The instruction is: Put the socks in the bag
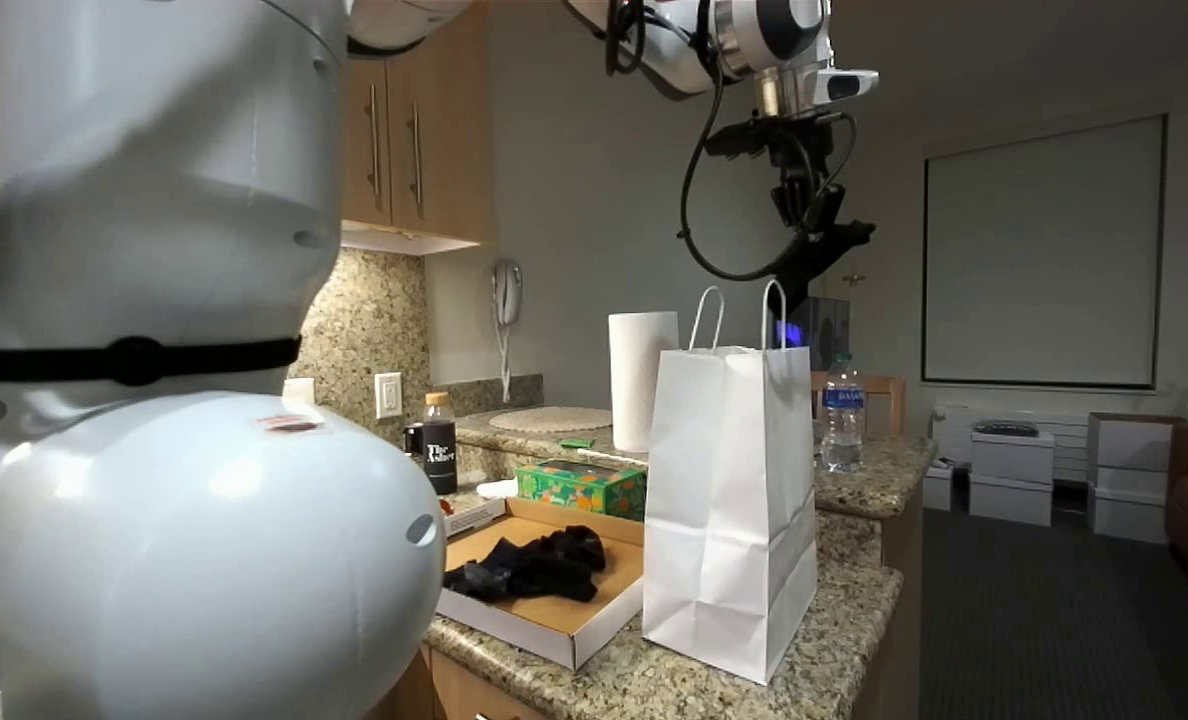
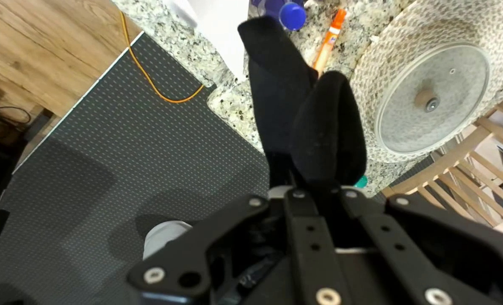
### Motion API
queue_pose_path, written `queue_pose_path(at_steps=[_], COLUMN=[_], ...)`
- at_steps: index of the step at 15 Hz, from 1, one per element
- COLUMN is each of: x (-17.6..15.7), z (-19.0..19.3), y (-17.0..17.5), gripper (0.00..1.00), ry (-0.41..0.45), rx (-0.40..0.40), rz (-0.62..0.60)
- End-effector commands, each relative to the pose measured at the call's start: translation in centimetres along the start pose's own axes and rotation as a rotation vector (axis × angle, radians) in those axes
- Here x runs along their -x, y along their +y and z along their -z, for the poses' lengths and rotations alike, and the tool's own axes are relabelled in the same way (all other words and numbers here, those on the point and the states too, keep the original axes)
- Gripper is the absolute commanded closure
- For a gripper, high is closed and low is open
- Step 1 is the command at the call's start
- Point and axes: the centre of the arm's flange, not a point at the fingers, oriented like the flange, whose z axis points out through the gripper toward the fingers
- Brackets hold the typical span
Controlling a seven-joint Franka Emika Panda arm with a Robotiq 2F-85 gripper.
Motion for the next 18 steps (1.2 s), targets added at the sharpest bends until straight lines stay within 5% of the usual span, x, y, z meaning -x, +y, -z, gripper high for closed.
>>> queue_pose_path(at_steps=[1,7,18], x=[4.1,8.5,12.2], z=[0.6,1.9,-4.8], y=[2.0,3.7,4.0], gripper=[0.92,0.92,0.92], ry=[0.032,-0.018,-0.131], rx=[0.019,0.063,0.191], rz=[0.001,0.039,0.07])
